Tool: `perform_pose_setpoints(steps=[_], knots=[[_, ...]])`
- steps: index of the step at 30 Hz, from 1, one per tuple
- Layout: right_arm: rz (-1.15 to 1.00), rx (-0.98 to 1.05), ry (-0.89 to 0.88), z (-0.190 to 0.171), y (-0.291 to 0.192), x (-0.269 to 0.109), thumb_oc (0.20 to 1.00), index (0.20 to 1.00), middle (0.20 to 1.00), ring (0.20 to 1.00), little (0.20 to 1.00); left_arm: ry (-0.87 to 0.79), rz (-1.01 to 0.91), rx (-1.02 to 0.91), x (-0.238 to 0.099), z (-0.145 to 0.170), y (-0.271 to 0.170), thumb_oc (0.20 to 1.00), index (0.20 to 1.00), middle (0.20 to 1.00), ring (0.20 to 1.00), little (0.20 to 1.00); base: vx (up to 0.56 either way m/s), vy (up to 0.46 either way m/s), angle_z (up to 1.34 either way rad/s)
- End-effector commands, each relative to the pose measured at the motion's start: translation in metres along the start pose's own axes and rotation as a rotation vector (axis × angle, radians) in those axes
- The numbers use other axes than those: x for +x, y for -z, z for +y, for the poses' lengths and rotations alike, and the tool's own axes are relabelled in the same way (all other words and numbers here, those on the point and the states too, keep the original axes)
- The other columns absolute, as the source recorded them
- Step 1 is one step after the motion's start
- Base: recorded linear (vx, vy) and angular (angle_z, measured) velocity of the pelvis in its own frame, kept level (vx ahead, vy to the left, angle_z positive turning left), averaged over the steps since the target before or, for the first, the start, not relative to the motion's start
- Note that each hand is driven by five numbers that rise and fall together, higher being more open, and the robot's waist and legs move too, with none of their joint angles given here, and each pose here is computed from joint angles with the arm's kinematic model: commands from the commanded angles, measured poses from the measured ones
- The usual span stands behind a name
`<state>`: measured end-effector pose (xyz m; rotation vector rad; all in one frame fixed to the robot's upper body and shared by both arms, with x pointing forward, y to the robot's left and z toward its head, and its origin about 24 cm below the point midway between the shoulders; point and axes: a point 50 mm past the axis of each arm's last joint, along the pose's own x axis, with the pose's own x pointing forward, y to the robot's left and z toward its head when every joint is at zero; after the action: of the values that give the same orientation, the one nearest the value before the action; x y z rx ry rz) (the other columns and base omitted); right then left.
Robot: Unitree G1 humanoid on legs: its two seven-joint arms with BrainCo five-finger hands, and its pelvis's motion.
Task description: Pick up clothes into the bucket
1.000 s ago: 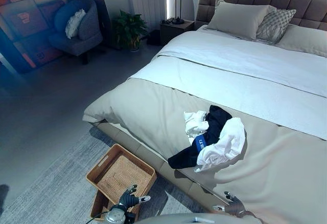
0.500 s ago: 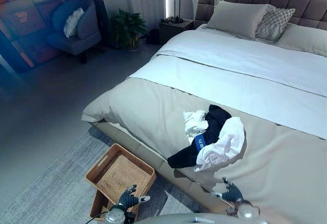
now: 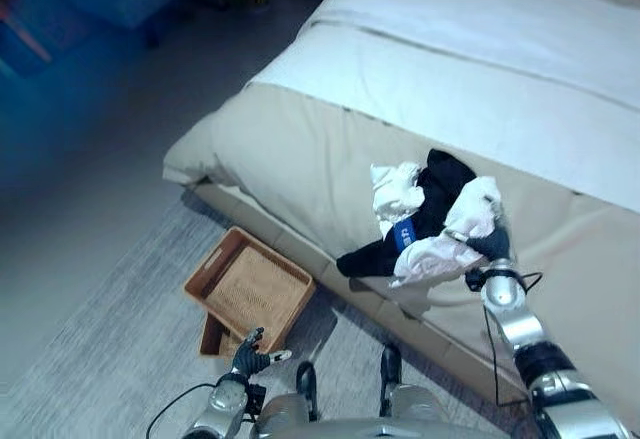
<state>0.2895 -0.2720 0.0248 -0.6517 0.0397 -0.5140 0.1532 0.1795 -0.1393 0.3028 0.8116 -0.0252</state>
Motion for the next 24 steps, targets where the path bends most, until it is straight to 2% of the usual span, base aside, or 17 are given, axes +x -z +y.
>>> perform_pose_setpoints(steps=[1, 11, 14, 19, 24], knots=[[-0.031, -0.001, 0.138, -0.013, -0.018, 0.023, 1.0, 1.0, 1.0, 1.0, 1.0, -0.013, -0.114, 0.002, 0.004, -0.004, -0.025, 1.0, 1.0, 1.0, 1.0, 1.0, -0.05, 0.029, 0.09], [0.049, -0.16, 0.35, -0.055, -0.034, 0.073, 1.0, 1.0, 1.0, 1.0, 1.0, 0.024, -0.289, -0.063, 0.003, -0.019, -0.066, 1.0, 1.0, 1.0, 1.0, 1.0, -0.06, 0.004, 0.08], [0.057, -0.165, 0.358, -0.058, -0.036, 0.075, 1.0, 1.0, 1.0, 1.0, 1.0, 0.025, -0.296, -0.063, 0.003, -0.019, -0.069, 1.0, 1.0, 1.0, 1.0, 1.0, -0.03, -0.023, 0.13], [0.147, -0.227, 0.479, -0.097, -0.039, 0.091, 1.0, 1.0, 1.0, 1.0, 1.0, 0.014, -0.325, -0.084, 0.006, -0.02, -0.085, 1.0, 1.0, 1.0, 1.0, 1.0, -0.04, -0.029, 0.16], [0.209, -0.237, 0.476, -0.117, -0.039, 0.098, 1.0, 1.0, 1.0, 1.0, 1.0, 0.032, -0.343, -0.112, 0.007, -0.024, -0.095, 1.0, 1.0, 1.0, 1.0, 1.0, -0.02, -0.003, 0.07]])
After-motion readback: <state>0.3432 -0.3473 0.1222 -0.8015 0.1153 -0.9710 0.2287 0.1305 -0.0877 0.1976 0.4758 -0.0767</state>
